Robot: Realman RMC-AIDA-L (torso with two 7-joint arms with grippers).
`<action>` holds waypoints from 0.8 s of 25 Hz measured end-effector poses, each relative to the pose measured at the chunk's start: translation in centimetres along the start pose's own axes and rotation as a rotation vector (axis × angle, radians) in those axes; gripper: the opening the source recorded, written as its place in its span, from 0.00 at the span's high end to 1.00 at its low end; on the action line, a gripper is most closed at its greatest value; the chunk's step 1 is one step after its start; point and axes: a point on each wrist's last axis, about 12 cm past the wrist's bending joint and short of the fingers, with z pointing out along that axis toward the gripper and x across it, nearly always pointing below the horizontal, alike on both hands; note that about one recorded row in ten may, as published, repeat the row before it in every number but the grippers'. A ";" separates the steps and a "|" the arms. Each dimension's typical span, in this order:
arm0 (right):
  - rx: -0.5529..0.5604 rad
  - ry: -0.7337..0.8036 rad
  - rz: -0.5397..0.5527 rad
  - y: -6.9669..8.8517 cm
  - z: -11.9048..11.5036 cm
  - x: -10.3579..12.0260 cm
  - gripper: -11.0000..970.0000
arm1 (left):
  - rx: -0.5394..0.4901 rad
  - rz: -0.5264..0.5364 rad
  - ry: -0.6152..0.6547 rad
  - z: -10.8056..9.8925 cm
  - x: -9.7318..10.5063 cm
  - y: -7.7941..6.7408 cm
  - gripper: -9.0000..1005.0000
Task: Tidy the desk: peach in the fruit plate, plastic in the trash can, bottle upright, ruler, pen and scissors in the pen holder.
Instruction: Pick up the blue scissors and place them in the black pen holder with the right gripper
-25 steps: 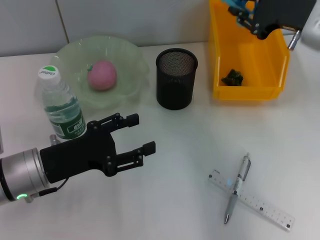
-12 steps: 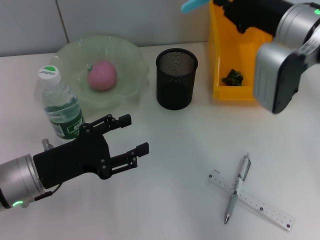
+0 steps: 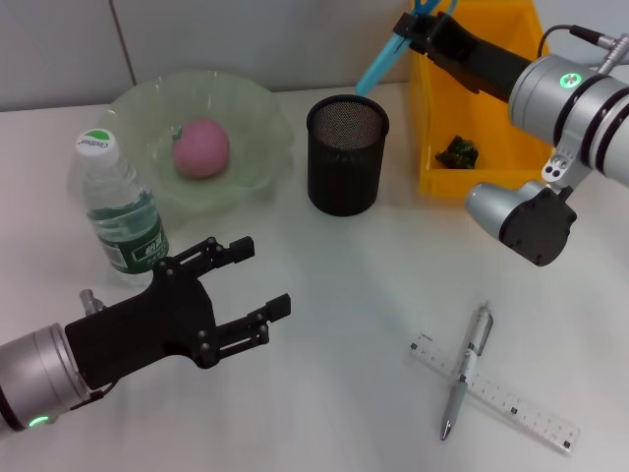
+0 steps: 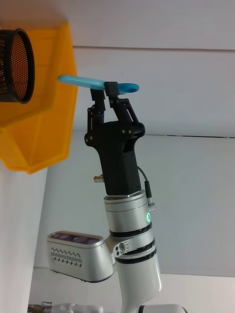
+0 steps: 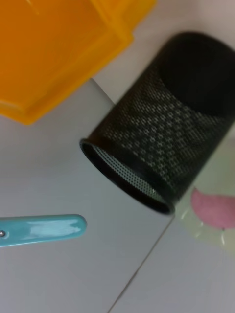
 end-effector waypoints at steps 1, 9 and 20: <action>0.000 0.000 0.000 0.0 0.0 0.0 0.74 | -0.005 0.005 -0.002 0.0 0.1 -0.1 0.22; -0.020 -0.002 -0.163 -0.7 0.8 -1.7 0.74 | -0.014 0.025 0.002 -0.2 0.4 -0.3 0.22; -0.067 -0.014 -0.362 -0.8 2.2 -3.5 0.73 | -0.015 0.063 0.011 -0.3 0.6 -0.5 0.22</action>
